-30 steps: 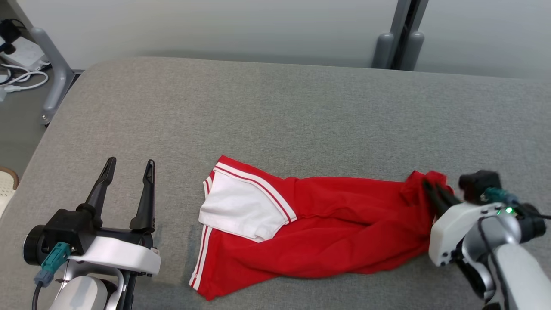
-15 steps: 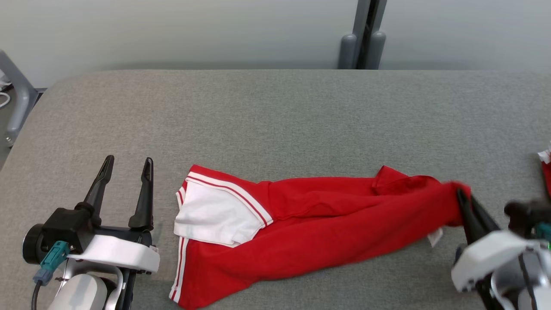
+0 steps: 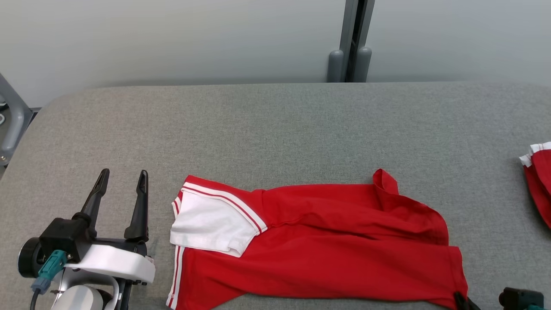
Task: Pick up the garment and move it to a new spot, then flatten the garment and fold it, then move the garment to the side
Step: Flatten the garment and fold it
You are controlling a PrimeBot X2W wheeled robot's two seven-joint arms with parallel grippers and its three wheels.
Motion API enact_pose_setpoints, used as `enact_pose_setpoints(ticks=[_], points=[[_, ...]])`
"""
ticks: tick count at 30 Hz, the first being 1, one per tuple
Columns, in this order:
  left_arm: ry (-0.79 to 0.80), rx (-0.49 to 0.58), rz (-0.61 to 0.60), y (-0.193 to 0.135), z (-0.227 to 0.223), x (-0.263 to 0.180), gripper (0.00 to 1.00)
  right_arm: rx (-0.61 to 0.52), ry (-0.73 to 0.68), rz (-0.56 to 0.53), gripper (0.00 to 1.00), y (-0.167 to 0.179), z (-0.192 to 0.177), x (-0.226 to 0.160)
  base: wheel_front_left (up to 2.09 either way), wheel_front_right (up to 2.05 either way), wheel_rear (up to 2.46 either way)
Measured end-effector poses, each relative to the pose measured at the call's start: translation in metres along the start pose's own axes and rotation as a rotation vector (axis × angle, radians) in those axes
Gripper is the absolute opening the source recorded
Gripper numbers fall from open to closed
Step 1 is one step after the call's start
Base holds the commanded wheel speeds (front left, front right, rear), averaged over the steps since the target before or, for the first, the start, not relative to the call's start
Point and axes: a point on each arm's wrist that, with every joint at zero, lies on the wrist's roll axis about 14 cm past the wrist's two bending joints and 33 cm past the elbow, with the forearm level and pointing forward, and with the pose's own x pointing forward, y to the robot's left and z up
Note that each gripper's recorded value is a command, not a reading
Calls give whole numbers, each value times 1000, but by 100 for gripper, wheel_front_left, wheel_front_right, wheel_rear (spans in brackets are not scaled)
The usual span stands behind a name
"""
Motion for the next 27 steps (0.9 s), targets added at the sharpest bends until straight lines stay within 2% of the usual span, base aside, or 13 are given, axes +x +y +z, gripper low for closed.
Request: enact_pose_setpoints(ticks=[1,2,9,15,19,27], points=[[2,0,2,1,0,-1,100,2,-2,-2,69,-1,-2,-1,0,0,0],[3,-1,4,1,0,-2,100,5,-13,-3,100,-1,0,-1,0,0,0],[10,4,21,3,3,-13,100,-16,-177,-8,100,-2,44,-7,0,0,0],[5,6,29,4,7,-20,100,-75,-452,2,100,5,123,-32,0,0,0],[2,8,28,3,10,-23,100,-115,-570,39,100,22,158,-48,0,0,0],[11,13,31,3,10,-27,100,-165,-622,135,100,59,177,-61,0,0,0]])
